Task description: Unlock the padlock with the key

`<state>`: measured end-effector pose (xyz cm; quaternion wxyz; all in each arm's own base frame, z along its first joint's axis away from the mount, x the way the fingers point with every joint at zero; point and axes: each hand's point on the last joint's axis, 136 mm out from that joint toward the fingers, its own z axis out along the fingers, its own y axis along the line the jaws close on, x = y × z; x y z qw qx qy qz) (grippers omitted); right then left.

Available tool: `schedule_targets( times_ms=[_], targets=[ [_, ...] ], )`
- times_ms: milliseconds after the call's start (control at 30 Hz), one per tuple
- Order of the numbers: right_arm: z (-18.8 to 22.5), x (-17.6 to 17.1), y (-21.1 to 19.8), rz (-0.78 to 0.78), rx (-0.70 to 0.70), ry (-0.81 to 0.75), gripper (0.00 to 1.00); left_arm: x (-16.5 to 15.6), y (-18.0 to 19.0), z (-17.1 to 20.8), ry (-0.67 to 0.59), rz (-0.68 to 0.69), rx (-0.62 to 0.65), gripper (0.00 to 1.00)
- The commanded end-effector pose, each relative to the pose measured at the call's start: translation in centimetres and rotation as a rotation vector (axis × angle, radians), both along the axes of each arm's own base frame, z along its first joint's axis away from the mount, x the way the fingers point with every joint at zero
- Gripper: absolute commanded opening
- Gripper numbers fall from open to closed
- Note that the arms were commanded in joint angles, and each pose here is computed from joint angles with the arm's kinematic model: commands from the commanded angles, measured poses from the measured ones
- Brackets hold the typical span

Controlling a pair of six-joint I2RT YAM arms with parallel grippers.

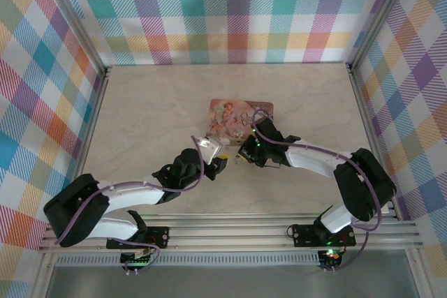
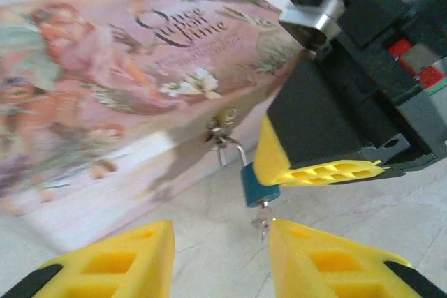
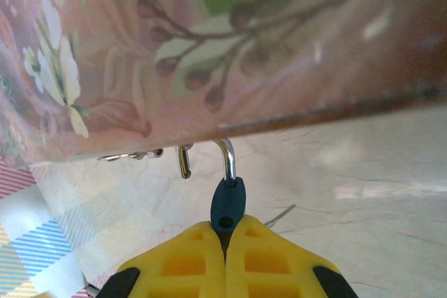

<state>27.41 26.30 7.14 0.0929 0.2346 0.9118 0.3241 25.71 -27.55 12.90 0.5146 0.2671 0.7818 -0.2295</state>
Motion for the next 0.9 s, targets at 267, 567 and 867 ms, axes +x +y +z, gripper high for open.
schedule_targets(
  times_ms=[267,567,867],
  targets=[
    [-1.5,-1.8,-4.1,-0.171,-0.067,0.078,0.00,-0.7,3.0,-0.3,0.010,0.102,0.001,0.42],
    [0.1,0.1,-3.4,-0.278,-0.019,0.027,0.00,-1.1,3.8,-0.1,0.006,0.114,-0.020,0.42],
    [2.0,1.7,-3.1,-0.306,-0.025,-0.029,0.00,-1.7,4.6,0.9,-0.026,0.111,-0.016,0.43]
  ],
)
